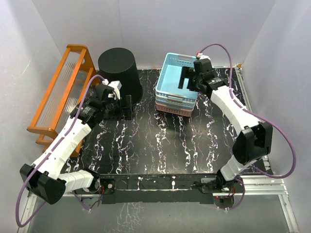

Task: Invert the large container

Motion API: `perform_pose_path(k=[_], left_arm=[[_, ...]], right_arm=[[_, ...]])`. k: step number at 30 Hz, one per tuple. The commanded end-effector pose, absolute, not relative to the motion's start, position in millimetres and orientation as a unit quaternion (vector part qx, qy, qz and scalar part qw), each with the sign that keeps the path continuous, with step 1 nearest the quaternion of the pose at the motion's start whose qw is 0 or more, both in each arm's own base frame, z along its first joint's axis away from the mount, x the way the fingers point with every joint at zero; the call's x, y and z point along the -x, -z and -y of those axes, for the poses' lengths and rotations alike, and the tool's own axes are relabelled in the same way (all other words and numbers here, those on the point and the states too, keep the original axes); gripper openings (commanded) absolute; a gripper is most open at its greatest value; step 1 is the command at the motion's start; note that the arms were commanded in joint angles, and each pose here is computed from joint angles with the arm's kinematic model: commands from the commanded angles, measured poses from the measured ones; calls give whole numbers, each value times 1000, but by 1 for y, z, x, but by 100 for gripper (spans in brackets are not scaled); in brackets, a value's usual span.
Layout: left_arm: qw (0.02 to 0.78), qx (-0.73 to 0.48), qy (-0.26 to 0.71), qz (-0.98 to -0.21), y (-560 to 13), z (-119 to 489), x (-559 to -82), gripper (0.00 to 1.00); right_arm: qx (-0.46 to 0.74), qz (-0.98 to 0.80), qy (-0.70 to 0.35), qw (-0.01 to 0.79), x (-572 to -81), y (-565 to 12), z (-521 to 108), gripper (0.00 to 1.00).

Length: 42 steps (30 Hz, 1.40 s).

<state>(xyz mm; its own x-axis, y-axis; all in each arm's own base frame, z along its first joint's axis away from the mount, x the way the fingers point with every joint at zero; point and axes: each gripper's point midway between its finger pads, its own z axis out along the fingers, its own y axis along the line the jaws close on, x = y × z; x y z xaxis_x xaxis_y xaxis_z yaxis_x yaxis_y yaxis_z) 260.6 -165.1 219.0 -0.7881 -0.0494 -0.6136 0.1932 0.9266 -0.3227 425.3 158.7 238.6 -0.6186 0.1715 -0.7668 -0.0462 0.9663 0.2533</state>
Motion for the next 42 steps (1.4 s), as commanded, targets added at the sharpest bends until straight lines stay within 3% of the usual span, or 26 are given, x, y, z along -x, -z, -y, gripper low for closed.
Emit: perform_pose_path(k=[1,6,12,17,20,27,33,38,42], left_arm=[[337,-32,184,-923,-224,159,-257,99],[338,-33,190,-921,-225,162,-259,99],[343,-31,191,-919,-229,162,-260,99],[344,-29,186,-920,-229,159,-258,99],[344,-28,187,-920,-228,158,-255,99],[336,-27,181,-924,-213,153,-246,99],[323,-31,204,-924,-211,160,-240,99],[327,-38,212,-920,-217,161,-236,99],[322,-38,212,-922,-213,161,-235,99]], right_arm=[[-103,-893,-28,438,-448,-232,-85,98],[-122,-885,-14,449,-465,-257,-74,98],[-46,-857,-110,502,-457,-308,-146,98],[52,-853,-126,504,-442,-303,-205,97],[62,-866,-112,484,-445,-282,-208,88],[83,-888,-112,438,-457,-240,-222,56],[89,-895,-88,429,-467,-228,-220,41],[65,-895,-36,440,-472,-228,-199,2],[40,-889,7,456,-476,-236,-172,0]])
